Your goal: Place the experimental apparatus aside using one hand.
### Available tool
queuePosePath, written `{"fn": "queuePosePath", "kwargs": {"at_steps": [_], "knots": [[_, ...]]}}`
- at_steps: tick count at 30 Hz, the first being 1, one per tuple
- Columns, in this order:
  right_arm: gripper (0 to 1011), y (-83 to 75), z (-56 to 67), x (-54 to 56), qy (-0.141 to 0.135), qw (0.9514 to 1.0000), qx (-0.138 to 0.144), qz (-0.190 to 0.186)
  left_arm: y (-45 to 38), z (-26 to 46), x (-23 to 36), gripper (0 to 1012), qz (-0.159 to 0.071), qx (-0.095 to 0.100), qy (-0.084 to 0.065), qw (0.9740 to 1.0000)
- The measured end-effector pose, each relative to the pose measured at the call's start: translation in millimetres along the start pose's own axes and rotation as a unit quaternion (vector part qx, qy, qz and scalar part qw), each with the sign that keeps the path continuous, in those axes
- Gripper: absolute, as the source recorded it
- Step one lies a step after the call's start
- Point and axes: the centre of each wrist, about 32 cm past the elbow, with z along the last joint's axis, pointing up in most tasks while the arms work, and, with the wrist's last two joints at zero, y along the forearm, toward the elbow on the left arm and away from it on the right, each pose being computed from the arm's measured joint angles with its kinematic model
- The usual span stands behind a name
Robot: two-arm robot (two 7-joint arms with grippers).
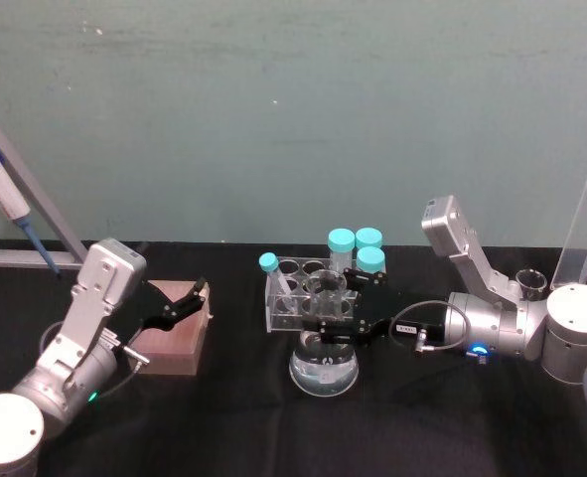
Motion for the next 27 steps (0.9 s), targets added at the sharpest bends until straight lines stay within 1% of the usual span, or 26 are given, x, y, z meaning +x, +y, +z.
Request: {"fn": "queuePosePath", "kwargs": {"at_steps": [2,3,4,5,6,7,10,11,14,27], "knots": [[761,0.0,0.0,0.0,0.0,1.0,0.0,0.0,0.0,0.0,0.0,1000,0.0,0.0,0.0,1.0],[722,0.0,0.0,0.0,0.0,1.0,0.0,0.0,0.0,0.0,0.0,1000,0.0,0.0,0.0,1.0],[707,0.0,0.0,0.0,0.0,1.0,0.0,0.0,0.0,0.0,0.0,1000,0.0,0.0,0.0,1.0],[663,0.0,0.0,0.0,0.0,1.0,0.0,0.0,0.0,0.0,0.0,1000,0.0,0.0,0.0,1.0],[651,0.0,0.0,0.0,0.0,1.0,0.0,0.0,0.0,0.0,0.0,1000,0.0,0.0,0.0,1.0],[583,0.0,0.0,0.0,0.0,1.0,0.0,0.0,0.0,0.0,0.0,1000,0.0,0.0,0.0,1.0],[520,0.0,0.0,0.0,0.0,1.0,0.0,0.0,0.0,0.0,0.0,1000,0.0,0.0,0.0,1.0],[471,0.0,0.1,0.0,0.0,1.0,0.0,0.0,0.0,0.0,0.0,1000,0.0,0.0,0.0,1.0],[453,0.0,0.1,0.0,0.0,1.0,0.0,0.0,0.0,0.0,0.0,1000,0.0,0.0,0.0,1.0],[453,-0.3,0.3,0.2,-0.001,1.0,0.0,0.0,0.0,0.0,0.0,1000,0.0,0.0,0.0,1.0]]}}
